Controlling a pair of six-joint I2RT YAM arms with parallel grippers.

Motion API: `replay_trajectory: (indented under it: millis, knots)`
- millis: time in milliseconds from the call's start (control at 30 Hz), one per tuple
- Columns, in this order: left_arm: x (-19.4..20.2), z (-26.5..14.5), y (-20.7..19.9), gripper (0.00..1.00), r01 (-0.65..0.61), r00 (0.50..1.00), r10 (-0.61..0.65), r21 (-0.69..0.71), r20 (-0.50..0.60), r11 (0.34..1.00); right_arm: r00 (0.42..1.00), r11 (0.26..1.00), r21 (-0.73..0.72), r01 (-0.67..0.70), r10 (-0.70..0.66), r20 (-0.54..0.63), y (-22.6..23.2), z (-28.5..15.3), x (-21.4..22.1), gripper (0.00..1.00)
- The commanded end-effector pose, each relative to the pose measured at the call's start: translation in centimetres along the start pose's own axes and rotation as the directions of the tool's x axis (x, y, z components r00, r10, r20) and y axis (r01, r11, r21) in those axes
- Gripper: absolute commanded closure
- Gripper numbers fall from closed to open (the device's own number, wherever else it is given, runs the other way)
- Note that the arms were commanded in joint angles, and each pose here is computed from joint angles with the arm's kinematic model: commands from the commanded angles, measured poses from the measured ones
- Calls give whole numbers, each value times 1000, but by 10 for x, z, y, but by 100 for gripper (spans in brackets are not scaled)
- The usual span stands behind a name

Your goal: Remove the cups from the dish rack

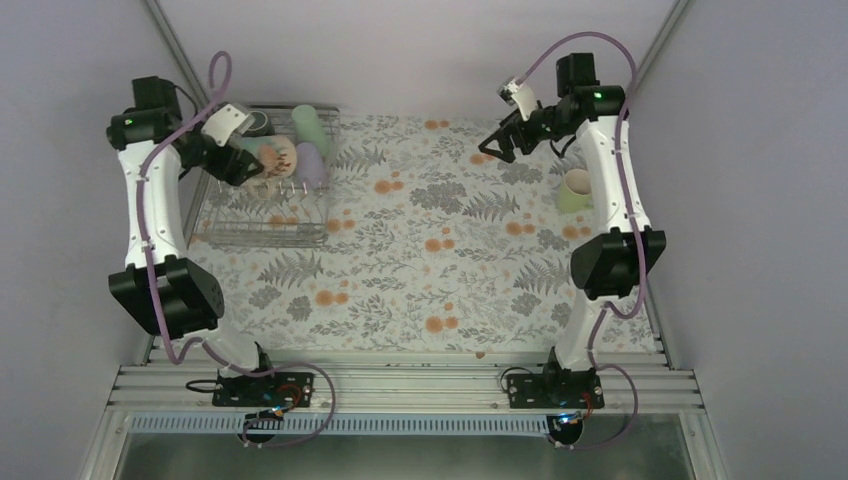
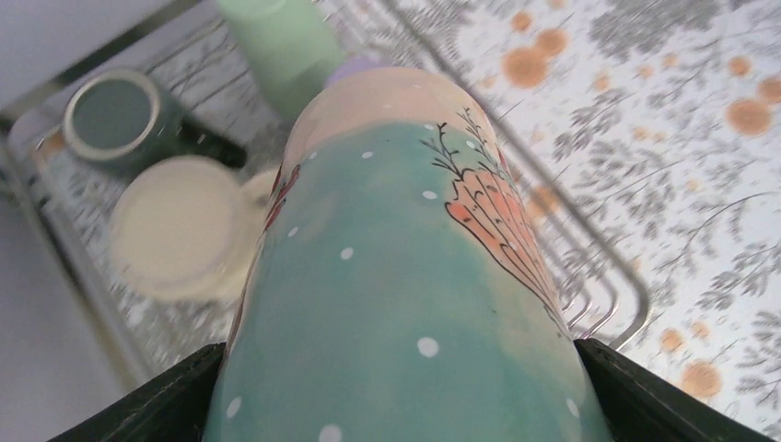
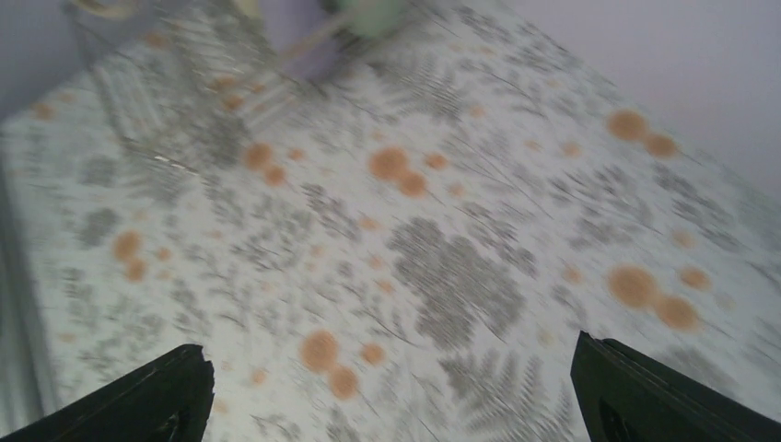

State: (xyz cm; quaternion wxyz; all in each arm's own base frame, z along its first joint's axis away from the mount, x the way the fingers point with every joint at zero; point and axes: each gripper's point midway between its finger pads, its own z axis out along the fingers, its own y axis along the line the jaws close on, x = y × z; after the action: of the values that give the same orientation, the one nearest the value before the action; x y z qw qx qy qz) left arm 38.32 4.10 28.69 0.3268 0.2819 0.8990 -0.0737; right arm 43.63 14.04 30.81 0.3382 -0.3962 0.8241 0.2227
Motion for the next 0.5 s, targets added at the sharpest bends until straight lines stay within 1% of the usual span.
replay_trajectory:
  millis: [0, 100, 200, 300, 467]
  knots:
    - [-60, -9, -23, 48, -72, 976, 63, 35, 207, 997, 985, 947, -318, 46, 10, 172, 54, 14, -34, 0]
    - [-84, -9, -34, 48, -114, 958, 97, 50, 270, 992, 976, 898, -433, 85, 13, 218, 80, 23, -45, 0]
    - [-103, -8, -48, 48, -150, 942, 117, 83, 316, 985, 970, 849, -520, 91, 43, 240, 94, 34, -55, 0]
    - [-118, -3, -60, 47, -168, 936, 125, 106, 328, 980, 962, 792, -602, 100, 77, 261, 108, 41, -63, 0]
    - [-136, 0, -95, 45, -219, 923, 149, 167, 356, 961, 952, 697, -703, 142, 97, 289, 139, 52, -70, 0]
